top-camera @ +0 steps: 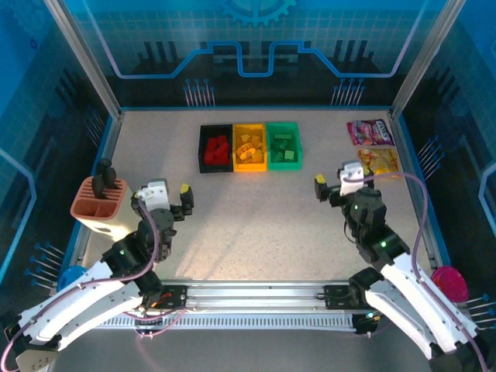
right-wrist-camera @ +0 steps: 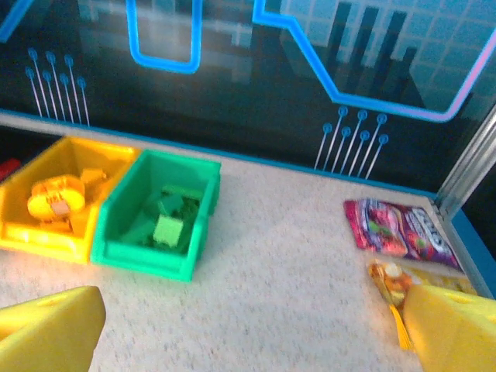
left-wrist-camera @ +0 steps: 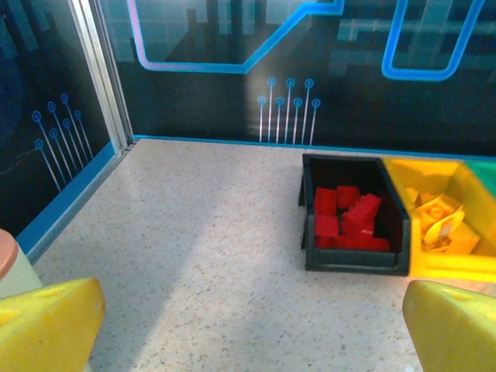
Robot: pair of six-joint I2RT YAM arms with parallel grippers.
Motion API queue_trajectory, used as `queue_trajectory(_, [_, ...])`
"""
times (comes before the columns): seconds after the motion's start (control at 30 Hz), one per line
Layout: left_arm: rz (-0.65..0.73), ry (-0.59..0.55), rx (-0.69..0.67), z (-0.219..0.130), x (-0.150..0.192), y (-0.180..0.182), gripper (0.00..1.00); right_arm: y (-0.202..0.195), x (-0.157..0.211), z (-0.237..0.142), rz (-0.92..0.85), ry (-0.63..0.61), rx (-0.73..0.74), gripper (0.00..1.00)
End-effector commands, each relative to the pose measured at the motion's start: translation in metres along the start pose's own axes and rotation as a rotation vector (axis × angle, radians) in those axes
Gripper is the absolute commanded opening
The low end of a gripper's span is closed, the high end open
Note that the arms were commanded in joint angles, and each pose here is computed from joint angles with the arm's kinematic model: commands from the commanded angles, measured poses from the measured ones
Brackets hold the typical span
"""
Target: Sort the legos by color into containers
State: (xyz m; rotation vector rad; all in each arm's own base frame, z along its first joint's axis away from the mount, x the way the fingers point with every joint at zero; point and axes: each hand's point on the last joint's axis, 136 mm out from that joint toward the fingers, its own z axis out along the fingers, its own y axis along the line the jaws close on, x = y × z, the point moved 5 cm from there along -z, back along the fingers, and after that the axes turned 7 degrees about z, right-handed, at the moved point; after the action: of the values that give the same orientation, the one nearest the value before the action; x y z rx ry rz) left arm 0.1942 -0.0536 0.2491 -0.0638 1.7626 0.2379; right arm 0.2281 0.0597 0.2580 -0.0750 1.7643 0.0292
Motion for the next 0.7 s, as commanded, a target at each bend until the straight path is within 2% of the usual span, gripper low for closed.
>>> queue_trajectory(0.0, [0.069,-0.021,-0.063,0.002,0.007,0.005,0.99,-0.012,0.023,-0.012,0.018,-0.013,0.037,1.0])
queue_trajectory(0.17, [0.165,-0.013,-0.122,0.01,0.035,0.004,0.99,-0.016,0.072,-0.022,0.063,0.06,0.024,1.0])
queue_trajectory(0.33, [0.197,0.033,-0.144,0.013,0.055,0.004,0.99,-0.022,0.082,-0.027,0.024,0.048,0.052,1.0])
queue_trajectory(0.53, [0.247,0.084,-0.154,0.015,0.087,0.007,0.99,-0.021,0.109,-0.018,0.004,0.116,0.07,1.0])
queue_trajectory(0.67, [0.231,0.069,-0.119,0.015,0.09,0.004,0.99,-0.021,0.112,-0.017,0.002,0.127,0.071,1.0])
